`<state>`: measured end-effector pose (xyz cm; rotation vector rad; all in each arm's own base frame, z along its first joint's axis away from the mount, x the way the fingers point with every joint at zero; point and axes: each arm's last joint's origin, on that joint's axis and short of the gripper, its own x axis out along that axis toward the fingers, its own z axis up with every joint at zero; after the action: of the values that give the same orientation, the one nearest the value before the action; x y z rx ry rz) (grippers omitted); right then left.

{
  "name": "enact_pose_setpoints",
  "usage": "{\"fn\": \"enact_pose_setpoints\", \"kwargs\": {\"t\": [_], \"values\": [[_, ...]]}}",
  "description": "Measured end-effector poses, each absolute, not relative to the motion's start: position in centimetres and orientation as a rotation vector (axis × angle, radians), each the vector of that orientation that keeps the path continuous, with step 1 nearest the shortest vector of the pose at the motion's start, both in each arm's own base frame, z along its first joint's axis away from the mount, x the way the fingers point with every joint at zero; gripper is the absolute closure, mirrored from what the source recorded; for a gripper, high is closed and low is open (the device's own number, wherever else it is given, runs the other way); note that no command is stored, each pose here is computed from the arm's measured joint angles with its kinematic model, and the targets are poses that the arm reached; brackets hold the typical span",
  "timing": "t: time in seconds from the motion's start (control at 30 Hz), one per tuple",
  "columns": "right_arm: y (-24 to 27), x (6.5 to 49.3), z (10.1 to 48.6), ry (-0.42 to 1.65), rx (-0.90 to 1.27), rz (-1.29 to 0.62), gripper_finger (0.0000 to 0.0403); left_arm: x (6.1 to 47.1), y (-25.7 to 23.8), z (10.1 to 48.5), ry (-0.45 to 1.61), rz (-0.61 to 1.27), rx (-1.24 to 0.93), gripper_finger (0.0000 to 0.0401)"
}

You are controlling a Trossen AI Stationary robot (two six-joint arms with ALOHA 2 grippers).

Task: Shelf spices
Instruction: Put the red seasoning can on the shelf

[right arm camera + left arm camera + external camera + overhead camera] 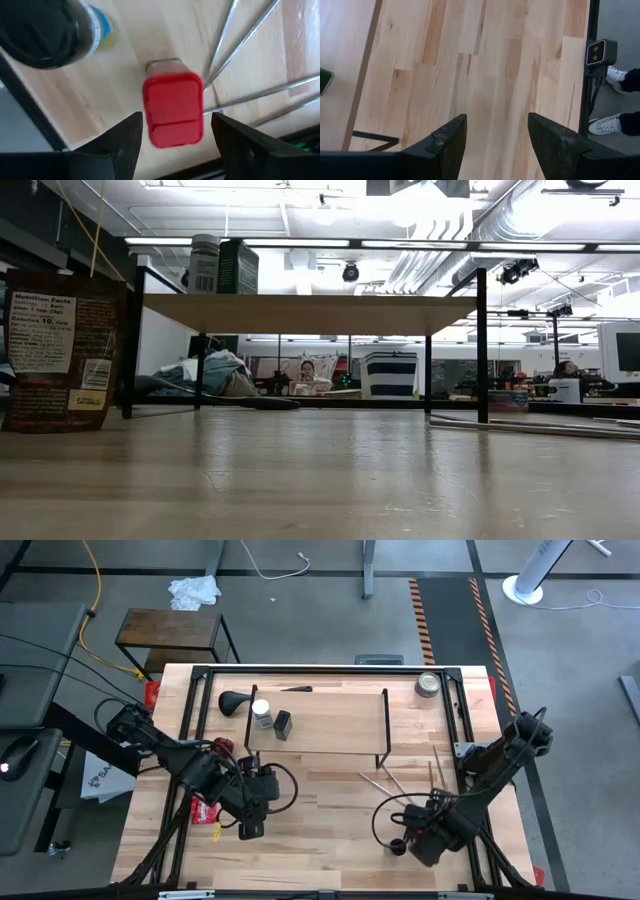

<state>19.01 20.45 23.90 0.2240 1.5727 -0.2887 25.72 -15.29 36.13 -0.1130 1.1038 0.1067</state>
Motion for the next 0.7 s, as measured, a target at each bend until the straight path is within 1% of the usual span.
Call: {"fn": "enact_pose_setpoints", "kwargs": {"t": [0.1, 0.2, 0.47, 0.6, 0.7], "values": [[20.1, 18.5, 22.8, 1.621, 0.194, -0.272, 0.0169, 25.8, -15.1, 36.1, 1.103, 0.113, -0.117, 0.0197], [20.0, 18.2, 21.7, 1.659, 0.216, -0.221, 0.0169, 25.9, -15.0, 36.1, 1.102, 0.126, -0.133, 0.0197], [20.5, 18.7, 21.3, 1.584, 0.169, -0.131, 0.0169, 26.0, -14.8, 36.1, 1.103, 0.134, -0.148, 0.0197], [20.1, 18.7, 20.9, 1.556, 0.126, -0.17, 0.0169, 26.1, -14.7, 36.1, 1.103, 0.14, -0.15, 0.0197], [19.8, 18.3, 19.8, 1.59, 0.13, -0.185, 0.0169, 26.2, -14.4, 36.1, 1.102, 0.144, -0.148, 0.0197]]}}
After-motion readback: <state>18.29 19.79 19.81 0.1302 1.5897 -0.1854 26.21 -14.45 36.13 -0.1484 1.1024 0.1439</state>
